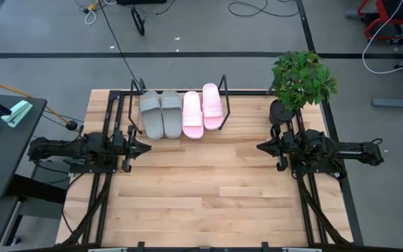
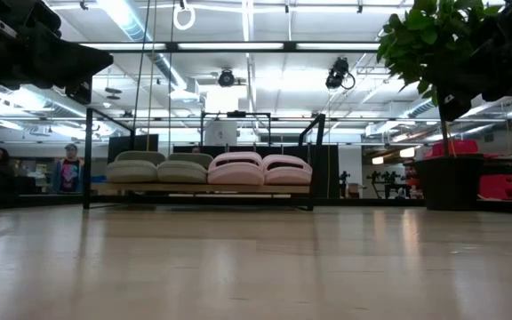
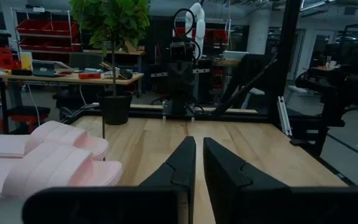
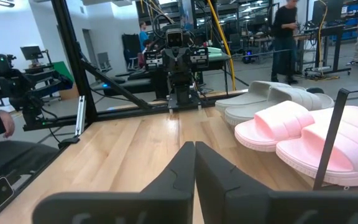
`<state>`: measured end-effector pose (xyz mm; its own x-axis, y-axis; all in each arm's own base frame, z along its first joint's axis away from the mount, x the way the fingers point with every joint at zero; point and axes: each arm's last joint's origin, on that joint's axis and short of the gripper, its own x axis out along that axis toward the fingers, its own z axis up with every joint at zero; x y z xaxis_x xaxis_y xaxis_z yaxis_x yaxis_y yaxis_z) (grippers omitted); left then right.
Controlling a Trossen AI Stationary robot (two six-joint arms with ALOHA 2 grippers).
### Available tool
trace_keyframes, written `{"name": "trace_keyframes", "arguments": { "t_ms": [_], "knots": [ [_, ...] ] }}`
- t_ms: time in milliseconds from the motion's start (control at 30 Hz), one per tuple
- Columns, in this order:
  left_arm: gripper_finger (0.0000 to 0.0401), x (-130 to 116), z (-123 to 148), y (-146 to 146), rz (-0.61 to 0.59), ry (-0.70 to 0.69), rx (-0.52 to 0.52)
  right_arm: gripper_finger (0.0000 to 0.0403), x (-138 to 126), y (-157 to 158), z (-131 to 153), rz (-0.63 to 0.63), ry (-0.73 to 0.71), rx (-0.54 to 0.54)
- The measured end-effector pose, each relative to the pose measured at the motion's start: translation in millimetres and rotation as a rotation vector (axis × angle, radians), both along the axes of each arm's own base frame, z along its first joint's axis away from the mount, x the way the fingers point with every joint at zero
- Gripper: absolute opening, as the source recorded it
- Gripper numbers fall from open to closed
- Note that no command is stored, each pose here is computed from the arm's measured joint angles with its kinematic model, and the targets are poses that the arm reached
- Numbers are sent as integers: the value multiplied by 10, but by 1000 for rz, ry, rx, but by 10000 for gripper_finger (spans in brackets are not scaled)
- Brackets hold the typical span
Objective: Pick and place slides into the shelf
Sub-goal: Return to Home Position
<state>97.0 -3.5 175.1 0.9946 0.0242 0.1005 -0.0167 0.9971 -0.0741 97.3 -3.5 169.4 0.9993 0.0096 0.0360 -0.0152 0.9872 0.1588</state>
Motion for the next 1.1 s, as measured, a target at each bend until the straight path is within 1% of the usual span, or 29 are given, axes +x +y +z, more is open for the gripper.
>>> {"name": "trace_keyframes", "arguments": {
  "t_ms": [367,833,1100],
  "knots": [
    [45,0,0,0,0,0,0,18,0,0,0,0,0,0],
    [30,0,0,0,0,0,0,18,0,0,0,0,0,0],
    [39,0,-1,0,0,0,0,18,0,0,0,0,0,0]
  ]
}}
